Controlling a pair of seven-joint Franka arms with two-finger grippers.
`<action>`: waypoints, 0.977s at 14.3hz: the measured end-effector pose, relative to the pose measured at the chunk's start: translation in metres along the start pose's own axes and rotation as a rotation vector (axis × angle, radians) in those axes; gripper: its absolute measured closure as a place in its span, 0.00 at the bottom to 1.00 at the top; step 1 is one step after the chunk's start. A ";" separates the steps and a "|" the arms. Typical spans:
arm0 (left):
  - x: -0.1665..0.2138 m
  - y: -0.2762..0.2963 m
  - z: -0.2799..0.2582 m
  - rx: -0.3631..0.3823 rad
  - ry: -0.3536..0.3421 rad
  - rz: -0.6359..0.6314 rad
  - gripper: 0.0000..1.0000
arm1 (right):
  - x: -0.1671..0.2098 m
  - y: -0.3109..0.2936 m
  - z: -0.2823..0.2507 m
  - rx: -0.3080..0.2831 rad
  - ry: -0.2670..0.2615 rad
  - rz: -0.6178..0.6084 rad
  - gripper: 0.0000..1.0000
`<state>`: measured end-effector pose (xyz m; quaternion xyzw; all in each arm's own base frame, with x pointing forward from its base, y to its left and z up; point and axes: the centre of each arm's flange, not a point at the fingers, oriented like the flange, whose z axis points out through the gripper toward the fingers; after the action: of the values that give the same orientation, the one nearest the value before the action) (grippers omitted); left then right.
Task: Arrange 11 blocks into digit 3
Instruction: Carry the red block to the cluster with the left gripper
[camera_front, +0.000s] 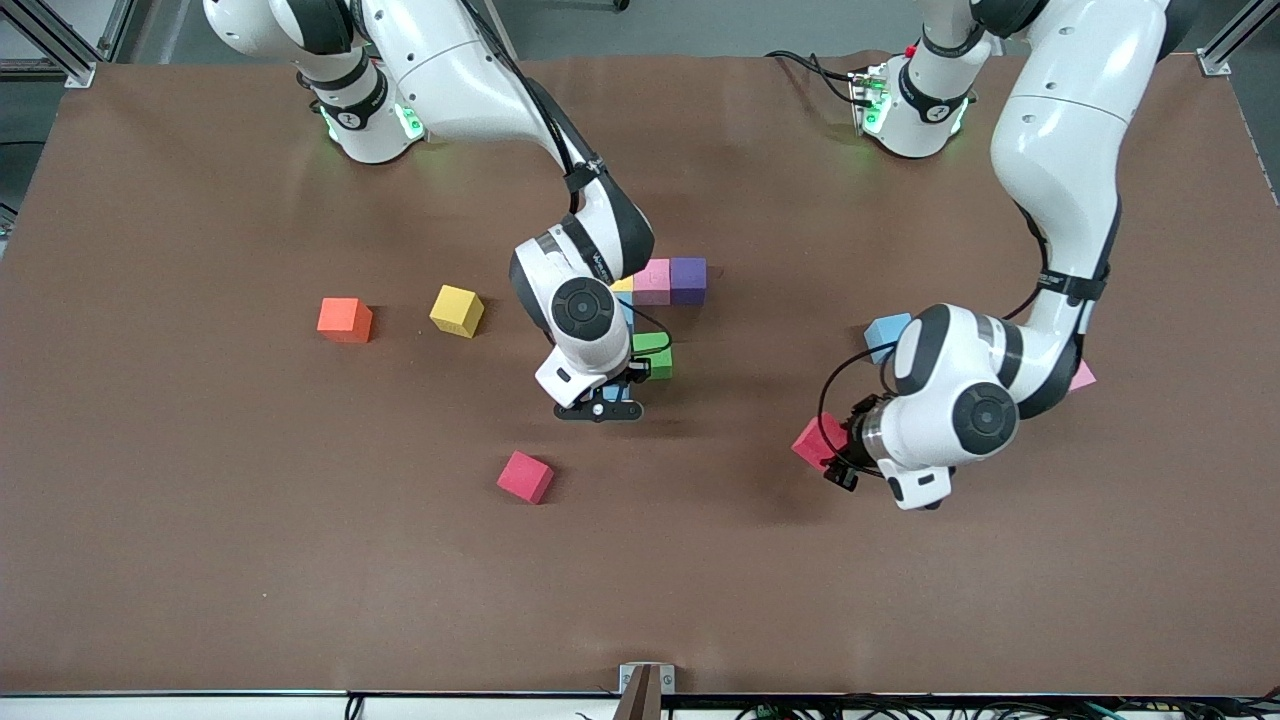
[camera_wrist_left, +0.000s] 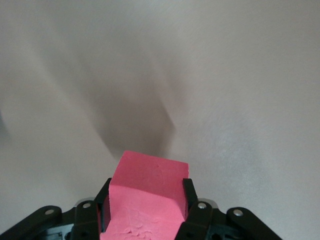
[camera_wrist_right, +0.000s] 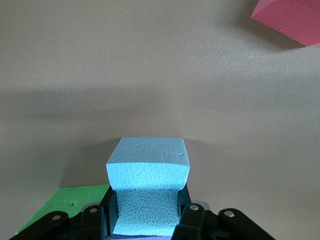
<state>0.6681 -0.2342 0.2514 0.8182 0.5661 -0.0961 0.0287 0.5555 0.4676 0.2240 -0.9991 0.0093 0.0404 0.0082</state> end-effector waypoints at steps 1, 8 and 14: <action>-0.010 0.000 0.002 0.003 0.000 -0.068 0.43 | 0.000 0.000 0.000 0.000 0.000 0.000 0.50; -0.116 -0.028 0.028 -0.048 0.009 -0.408 0.43 | 0.000 0.000 0.000 0.000 0.000 0.004 0.50; -0.137 -0.095 0.042 -0.129 0.003 -0.538 0.43 | 0.000 0.000 0.000 0.000 0.000 0.022 0.50</action>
<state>0.5279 -0.3326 0.2426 0.6351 0.7680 -0.0630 0.0534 0.5553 0.4679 0.2239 -0.9989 0.0204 0.0406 0.0077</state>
